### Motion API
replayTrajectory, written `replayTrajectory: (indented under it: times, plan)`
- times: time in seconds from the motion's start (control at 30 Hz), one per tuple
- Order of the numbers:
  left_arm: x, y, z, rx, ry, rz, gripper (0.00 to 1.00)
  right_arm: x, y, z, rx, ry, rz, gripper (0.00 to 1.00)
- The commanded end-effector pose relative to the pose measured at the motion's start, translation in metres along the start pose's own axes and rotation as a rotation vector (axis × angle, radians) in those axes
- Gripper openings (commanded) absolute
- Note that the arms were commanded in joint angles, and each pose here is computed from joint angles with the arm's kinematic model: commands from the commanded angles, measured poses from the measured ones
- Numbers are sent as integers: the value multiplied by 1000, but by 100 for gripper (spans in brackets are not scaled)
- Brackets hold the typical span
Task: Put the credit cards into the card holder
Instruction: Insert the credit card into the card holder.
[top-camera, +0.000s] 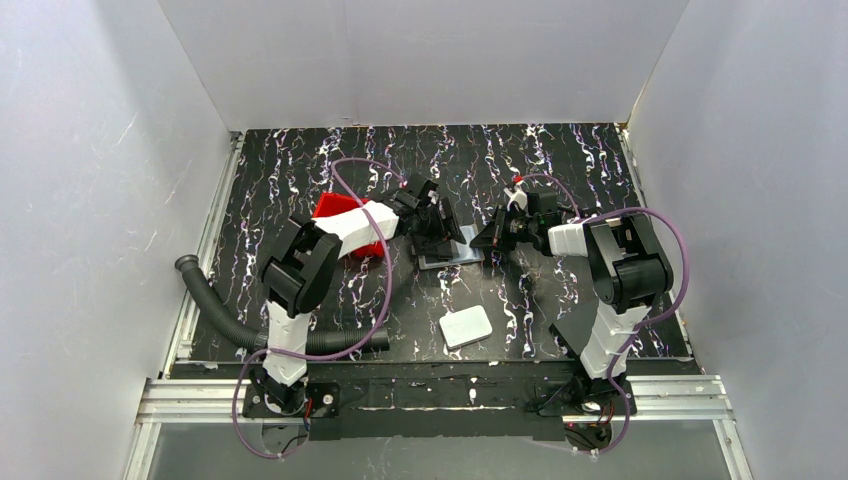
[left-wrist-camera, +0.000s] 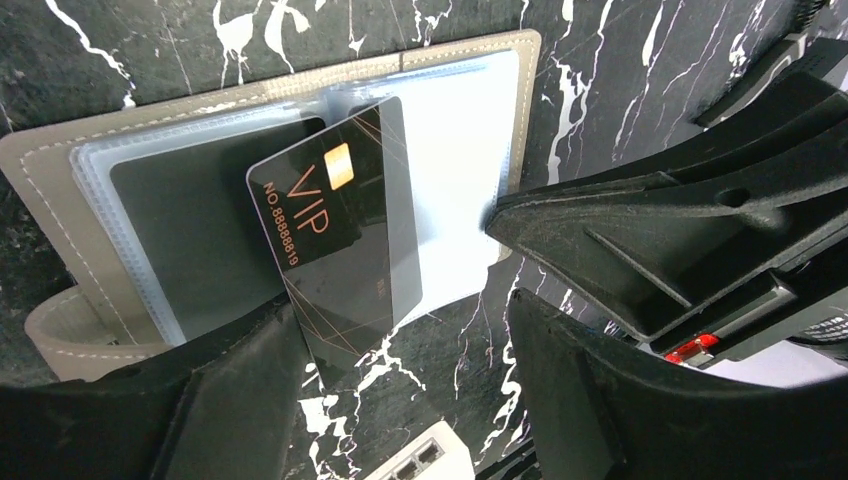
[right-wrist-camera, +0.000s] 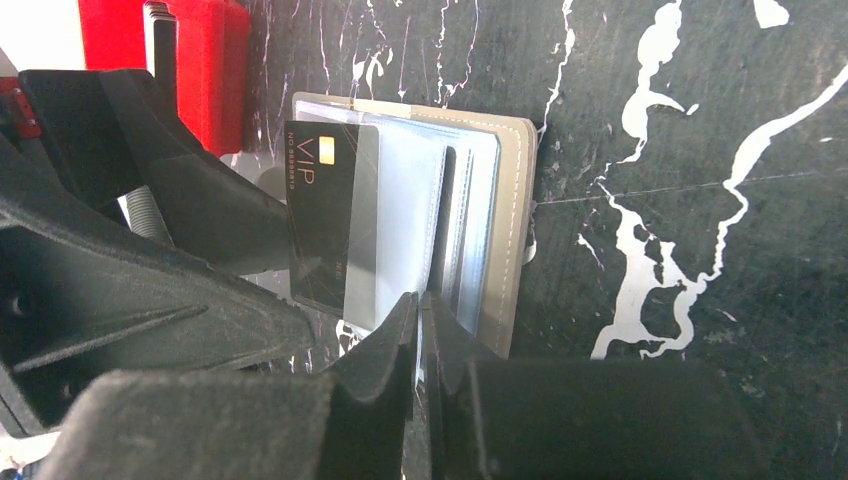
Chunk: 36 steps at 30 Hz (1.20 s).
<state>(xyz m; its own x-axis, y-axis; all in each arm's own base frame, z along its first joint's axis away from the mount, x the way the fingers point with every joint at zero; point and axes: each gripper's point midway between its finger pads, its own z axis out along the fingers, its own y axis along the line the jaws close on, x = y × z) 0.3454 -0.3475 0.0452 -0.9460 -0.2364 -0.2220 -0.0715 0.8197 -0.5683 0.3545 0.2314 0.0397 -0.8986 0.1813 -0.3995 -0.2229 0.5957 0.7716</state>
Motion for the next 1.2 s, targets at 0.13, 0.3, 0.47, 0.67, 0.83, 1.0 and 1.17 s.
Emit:
replayTrajectory:
  times: [0.13,0.3,0.47,0.67,0.83,1.0,1.17]
  plan:
    - [0,16,-8,-134,-5,74,76,-3,6,2,-11,3,-36,13]
    - [-5,19,-5,-129,9,79,77,-2,5,1,-9,5,-39,13]
    - [-7,9,2,-91,27,85,77,-1,4,3,-10,9,-37,13]
    - [-11,1,3,-78,5,146,77,-1,6,7,-21,15,-38,13]
    - [-2,-14,9,-34,34,178,77,-1,8,7,-26,21,-42,13]
    - [7,-23,13,9,54,147,77,0,9,7,-28,16,-38,13]
    - [7,-18,13,-14,50,128,78,-3,9,2,1,2,-26,23]
